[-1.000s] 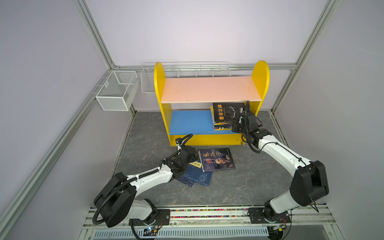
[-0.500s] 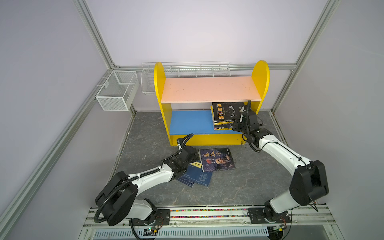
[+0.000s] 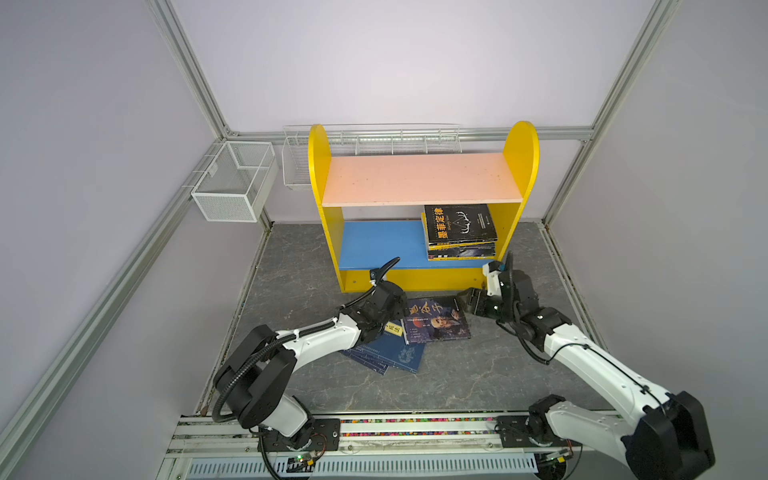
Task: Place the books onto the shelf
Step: 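Lower the right gripper to the purple portrait book and grasp its edge, then lift the purple book's edge with the right gripper while the left steadies it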
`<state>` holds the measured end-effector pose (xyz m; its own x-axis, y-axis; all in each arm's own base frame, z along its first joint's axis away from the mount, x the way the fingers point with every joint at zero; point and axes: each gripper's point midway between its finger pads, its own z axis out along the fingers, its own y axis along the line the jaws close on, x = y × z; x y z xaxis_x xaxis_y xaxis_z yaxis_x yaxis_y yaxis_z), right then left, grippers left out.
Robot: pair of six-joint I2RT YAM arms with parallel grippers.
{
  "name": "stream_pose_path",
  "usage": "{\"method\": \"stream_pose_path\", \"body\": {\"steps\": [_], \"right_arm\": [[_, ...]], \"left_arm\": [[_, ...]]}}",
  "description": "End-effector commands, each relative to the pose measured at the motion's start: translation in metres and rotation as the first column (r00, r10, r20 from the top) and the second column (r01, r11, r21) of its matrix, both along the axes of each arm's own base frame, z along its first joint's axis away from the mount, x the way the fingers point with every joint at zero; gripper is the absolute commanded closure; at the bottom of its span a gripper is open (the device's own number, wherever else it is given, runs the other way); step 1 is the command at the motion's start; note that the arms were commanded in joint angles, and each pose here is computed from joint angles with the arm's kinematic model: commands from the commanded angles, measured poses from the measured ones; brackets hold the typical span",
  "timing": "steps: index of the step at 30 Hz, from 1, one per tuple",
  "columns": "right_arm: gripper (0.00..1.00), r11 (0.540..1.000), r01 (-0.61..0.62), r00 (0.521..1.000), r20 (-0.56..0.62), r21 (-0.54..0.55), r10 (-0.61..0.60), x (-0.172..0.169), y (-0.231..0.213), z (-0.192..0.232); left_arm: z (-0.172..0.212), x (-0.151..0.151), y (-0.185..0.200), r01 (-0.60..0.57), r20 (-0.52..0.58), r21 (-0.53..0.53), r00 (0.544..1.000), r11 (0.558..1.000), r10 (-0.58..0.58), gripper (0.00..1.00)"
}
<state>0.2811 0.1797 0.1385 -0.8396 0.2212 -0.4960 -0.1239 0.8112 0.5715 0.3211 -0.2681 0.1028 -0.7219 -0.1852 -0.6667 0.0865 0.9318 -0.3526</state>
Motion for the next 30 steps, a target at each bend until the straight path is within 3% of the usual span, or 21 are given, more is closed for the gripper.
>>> {"method": "stream_pose_path", "body": {"steps": [1,6,12,24,30], "right_arm": [[0.31,0.971,-0.134,0.955,-0.235,0.198,0.179,-0.049,0.030,-0.023],[0.30,0.946,-0.192,0.893,-0.353,0.260,0.279,-0.054,0.042,-0.036],[0.31,0.944,-0.121,0.800,-0.533,0.307,0.276,-0.066,0.043,-0.077],[0.30,0.935,-0.036,0.767,-0.590,0.353,0.252,-0.060,0.042,-0.100],[0.30,0.940,0.033,0.827,-0.537,0.341,0.166,-0.037,0.032,-0.098]], "left_arm": [[-0.006,0.004,-0.005,0.023,-0.037,0.055,0.999,0.998,-0.021,0.17],[-0.013,0.019,-0.015,0.063,-0.049,0.133,0.997,0.989,-0.057,0.16],[-0.023,0.035,-0.021,0.102,-0.077,0.132,0.993,0.986,-0.093,0.16],[-0.046,0.031,-0.056,0.341,-0.131,0.073,0.935,0.937,-0.329,0.21],[-0.058,0.021,-0.064,0.411,-0.171,0.046,0.901,0.910,-0.398,0.28]]}}
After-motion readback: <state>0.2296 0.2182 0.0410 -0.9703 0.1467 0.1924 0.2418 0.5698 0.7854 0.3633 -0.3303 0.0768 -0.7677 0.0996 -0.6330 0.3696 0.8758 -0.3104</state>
